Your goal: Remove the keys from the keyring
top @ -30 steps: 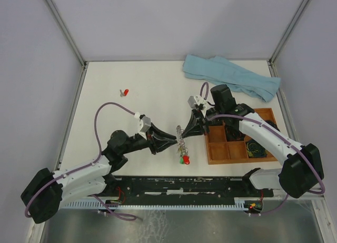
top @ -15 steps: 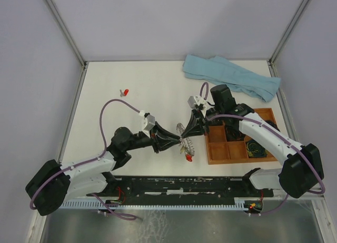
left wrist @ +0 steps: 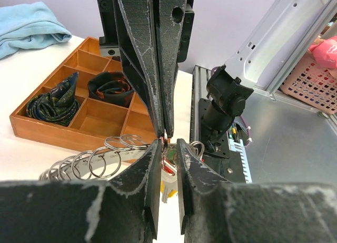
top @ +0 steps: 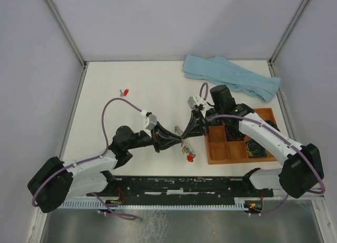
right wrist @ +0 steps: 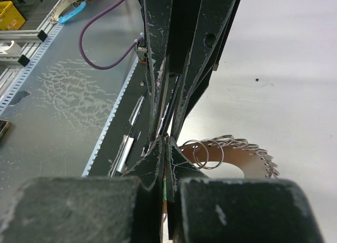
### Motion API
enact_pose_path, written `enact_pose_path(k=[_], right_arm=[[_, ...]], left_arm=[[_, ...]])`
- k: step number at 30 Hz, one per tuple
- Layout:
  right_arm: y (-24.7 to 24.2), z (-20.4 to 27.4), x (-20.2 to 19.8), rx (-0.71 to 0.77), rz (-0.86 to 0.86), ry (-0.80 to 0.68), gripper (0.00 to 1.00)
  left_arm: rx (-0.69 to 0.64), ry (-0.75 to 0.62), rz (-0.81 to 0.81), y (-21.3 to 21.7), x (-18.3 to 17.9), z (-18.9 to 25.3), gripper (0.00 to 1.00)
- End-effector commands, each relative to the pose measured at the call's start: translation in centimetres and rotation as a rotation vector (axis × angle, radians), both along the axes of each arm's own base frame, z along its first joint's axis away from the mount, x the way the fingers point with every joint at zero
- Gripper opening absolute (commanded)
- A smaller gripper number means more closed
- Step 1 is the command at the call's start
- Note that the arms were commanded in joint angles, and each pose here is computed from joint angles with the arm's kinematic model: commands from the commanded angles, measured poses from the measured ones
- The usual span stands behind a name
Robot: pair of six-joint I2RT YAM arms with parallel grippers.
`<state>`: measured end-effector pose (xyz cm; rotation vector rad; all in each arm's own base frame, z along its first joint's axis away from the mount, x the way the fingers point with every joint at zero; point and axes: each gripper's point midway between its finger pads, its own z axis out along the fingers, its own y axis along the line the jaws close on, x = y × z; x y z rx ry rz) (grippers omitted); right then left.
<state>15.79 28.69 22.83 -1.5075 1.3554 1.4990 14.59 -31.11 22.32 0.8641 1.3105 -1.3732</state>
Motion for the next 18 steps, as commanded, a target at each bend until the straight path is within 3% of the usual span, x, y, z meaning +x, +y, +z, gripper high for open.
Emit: enact_pose_path(k=[1,7,13,18], right_arm=[[0.40,2.98,-0.16,0.088,0.053,-0.076,0.01],[0.41,2.94,-0.12,0.087,0.052,-0.075,0.01],[0.41,2.85,-0.08,0.083,0.049,-0.073,0.01],[0.44,2.50,0.41,0.061,0.020,-0.086,0.01]], left_arm=[[-0.060,-0.048,-0.038,-0.57,-0.37,2.71,0.23],[-0.051,-0.043,-0.042,-0.73,-0.35,2.46,0.22],[-0.035,-0.036,-0.048,-0.94,-0.26,2.16,0.03],[0.015,-0.031,-0.028,-0.79,0.05,1.73,0.03]])
